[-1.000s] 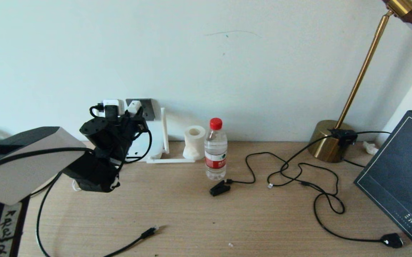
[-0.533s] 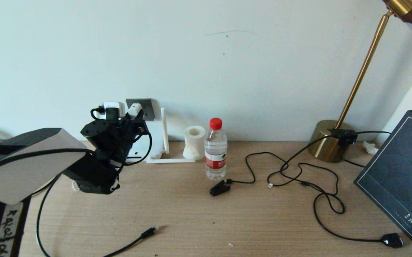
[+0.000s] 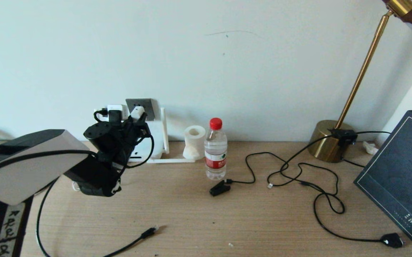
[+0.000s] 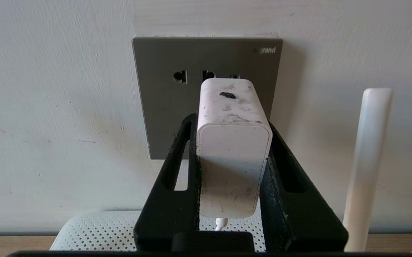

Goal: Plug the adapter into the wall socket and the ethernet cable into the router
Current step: Pick up plug

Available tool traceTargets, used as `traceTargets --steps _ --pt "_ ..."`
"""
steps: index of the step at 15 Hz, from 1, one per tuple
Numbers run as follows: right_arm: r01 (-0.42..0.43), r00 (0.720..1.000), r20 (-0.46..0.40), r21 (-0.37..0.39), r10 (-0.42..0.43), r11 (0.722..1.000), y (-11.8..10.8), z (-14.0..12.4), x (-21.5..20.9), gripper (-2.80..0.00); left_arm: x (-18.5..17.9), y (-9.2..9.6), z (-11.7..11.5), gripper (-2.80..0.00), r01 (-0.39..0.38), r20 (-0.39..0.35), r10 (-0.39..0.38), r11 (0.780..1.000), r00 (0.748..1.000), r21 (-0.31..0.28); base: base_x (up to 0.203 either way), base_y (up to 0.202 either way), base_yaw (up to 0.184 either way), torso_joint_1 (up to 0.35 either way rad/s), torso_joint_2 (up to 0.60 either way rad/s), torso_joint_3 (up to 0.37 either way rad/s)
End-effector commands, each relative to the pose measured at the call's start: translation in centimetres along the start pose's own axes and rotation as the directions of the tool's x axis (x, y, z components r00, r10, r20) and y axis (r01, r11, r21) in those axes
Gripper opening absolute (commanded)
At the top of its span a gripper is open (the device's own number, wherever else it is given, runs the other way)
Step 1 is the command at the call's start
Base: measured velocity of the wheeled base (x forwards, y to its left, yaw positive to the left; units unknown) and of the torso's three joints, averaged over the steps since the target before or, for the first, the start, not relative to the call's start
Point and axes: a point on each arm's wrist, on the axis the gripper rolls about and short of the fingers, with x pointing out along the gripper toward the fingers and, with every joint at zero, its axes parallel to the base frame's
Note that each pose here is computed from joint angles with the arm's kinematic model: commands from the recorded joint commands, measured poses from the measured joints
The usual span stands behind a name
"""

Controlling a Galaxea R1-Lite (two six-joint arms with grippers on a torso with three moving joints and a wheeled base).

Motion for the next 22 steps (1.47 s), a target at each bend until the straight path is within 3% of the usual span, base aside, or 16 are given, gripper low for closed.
traceTargets --steps 1,22 --pt "0.000 1.000 0.000 0.000 0.000 1.000 0.00 0.01 0.01 -2.80 0.02 -0.02 -0.26 -2.80 -0.001 0.002 0.001 1.000 1.000 0.000 0.000 0.000 0.000 0.000 0.00 0.000" --pt "0.000 1.000 0.000 0.000 0.000 1.000 0.00 0.01 0.01 -2.80 0.43 0.90 -0.20 -2.80 -0.016 0.012 0.016 1.000 1.000 0.006 0.000 0.000 0.000 0.000 0.00 0.000"
